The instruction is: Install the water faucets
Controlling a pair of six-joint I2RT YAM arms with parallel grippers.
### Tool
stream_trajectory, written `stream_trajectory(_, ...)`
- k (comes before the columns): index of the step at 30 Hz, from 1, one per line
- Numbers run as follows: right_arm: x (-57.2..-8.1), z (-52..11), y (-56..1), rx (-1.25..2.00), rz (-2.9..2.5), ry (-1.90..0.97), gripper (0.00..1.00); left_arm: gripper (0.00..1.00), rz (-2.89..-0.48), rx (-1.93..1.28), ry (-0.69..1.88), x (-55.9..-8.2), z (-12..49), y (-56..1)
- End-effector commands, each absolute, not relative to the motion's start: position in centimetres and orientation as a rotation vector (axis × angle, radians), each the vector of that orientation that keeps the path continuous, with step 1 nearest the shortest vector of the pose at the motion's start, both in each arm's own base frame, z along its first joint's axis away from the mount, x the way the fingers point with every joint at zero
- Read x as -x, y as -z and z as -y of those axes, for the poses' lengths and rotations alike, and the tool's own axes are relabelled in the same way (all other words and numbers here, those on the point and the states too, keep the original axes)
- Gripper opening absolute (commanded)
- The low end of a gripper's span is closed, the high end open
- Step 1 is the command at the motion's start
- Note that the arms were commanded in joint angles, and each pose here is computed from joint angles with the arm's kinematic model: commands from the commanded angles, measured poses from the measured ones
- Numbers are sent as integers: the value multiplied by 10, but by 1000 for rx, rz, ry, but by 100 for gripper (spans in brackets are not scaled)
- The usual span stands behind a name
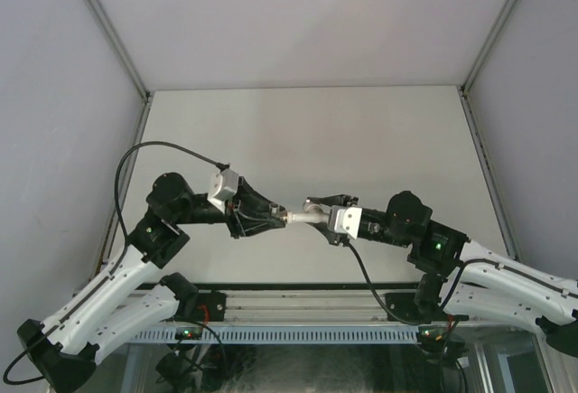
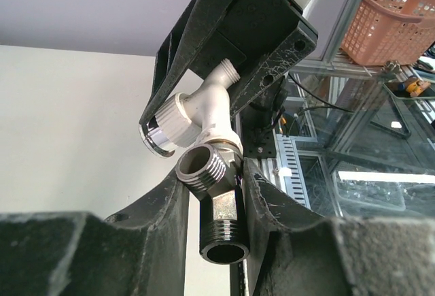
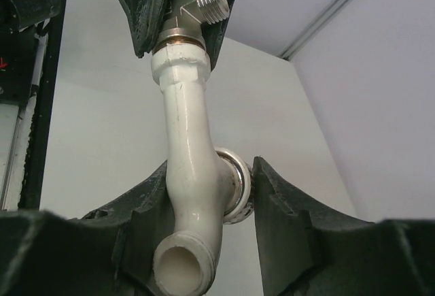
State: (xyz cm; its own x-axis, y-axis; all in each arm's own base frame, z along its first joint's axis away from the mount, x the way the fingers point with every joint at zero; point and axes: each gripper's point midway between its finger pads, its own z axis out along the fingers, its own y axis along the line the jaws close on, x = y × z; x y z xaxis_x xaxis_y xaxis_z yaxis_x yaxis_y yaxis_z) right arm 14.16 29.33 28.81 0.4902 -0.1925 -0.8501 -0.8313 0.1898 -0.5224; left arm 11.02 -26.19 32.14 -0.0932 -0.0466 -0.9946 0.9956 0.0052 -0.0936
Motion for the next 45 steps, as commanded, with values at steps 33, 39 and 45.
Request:
stream_trajectory(33, -165, -282, -310, 1035, -1105, -561, 0, 90, -1387, -800, 1238, -165, 266, -304)
stream_trajectory(39, -156, -276, -328, 1020, -1004, -579, 0, 100, -1456, -710, 1416, -169, 265, -291)
stream_trajectory(45, -143, -270, -346, 1004, -889, -604, 0, 100, -1307, -643, 1638, -154, 260, -312)
